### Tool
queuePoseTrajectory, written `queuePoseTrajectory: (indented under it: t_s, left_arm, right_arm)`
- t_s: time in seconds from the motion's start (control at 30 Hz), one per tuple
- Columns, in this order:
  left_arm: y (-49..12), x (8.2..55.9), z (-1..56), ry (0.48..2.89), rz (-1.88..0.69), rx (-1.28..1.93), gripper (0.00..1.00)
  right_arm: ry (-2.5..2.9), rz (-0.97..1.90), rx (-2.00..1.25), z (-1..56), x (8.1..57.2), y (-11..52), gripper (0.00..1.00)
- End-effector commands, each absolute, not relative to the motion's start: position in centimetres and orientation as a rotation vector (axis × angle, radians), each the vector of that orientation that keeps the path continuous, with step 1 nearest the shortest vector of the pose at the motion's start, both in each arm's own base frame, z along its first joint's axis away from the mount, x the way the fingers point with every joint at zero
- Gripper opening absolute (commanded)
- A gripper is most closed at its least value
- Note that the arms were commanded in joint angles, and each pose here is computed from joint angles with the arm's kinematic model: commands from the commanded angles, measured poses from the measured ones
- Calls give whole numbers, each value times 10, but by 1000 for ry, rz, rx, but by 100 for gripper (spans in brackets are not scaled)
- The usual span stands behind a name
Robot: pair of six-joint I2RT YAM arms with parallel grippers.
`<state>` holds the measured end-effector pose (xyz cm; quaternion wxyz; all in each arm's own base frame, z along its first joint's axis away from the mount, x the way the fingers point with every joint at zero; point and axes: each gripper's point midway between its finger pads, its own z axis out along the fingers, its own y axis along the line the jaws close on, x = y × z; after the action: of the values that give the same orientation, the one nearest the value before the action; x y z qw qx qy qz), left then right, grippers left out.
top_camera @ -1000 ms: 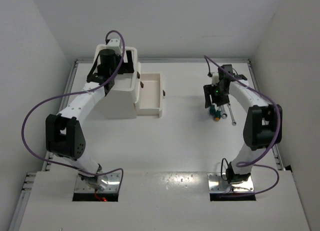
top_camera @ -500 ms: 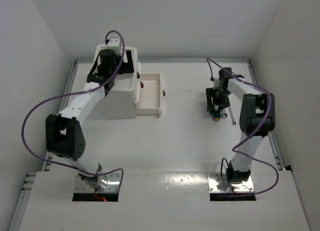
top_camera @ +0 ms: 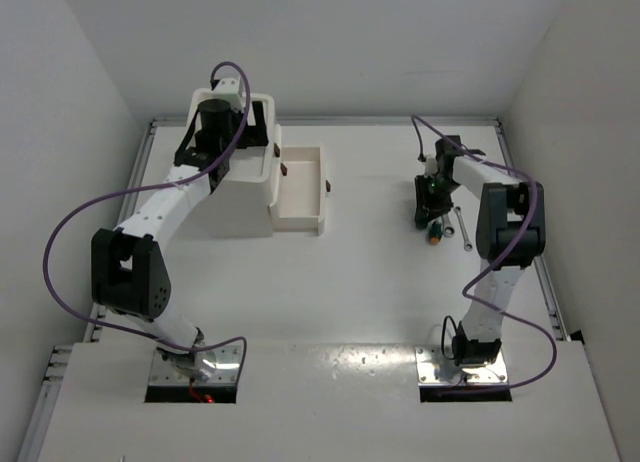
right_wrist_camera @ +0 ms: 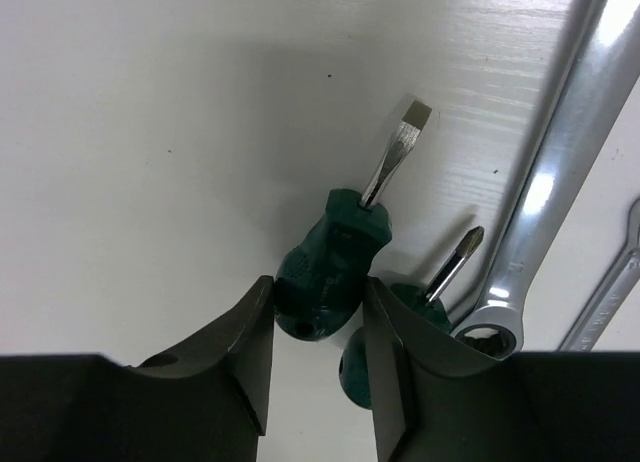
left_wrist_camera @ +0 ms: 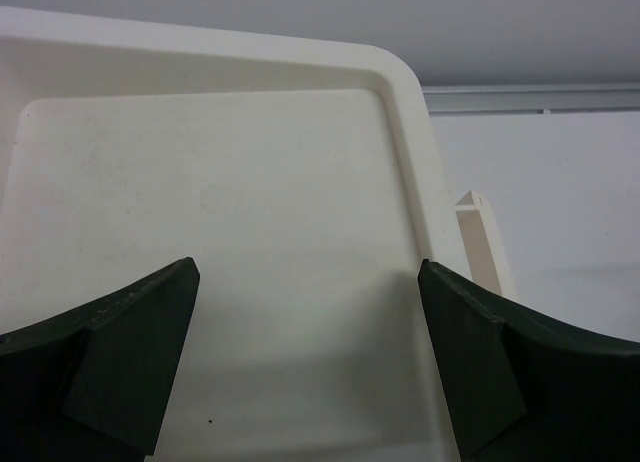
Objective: Sort the tools into containers
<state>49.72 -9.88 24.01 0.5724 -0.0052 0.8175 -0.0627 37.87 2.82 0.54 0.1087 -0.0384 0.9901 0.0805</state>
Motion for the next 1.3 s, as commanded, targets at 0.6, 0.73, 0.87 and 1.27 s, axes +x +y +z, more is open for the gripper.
queuePoseTrajectory:
  t_s: [0.6, 0.73, 0.87, 1.27]
  left_arm:
    - [-90, 399, 77, 2553, -90, -42, 100]
    - [-90, 402, 76, 2553, -90, -42, 100]
    - [-92, 404, 80, 2545, -105, -39, 100]
    - [-91, 396, 78, 2553, -102, -39, 100]
  right_arm:
    - [2353, 1019, -381, 160, 467, 183, 0]
    - [2280, 1073, -485, 180, 470, 230, 0]
    - [2292, 1066, -541, 167, 471, 258, 0]
    - [2275, 1022, -676, 137, 482, 332, 59]
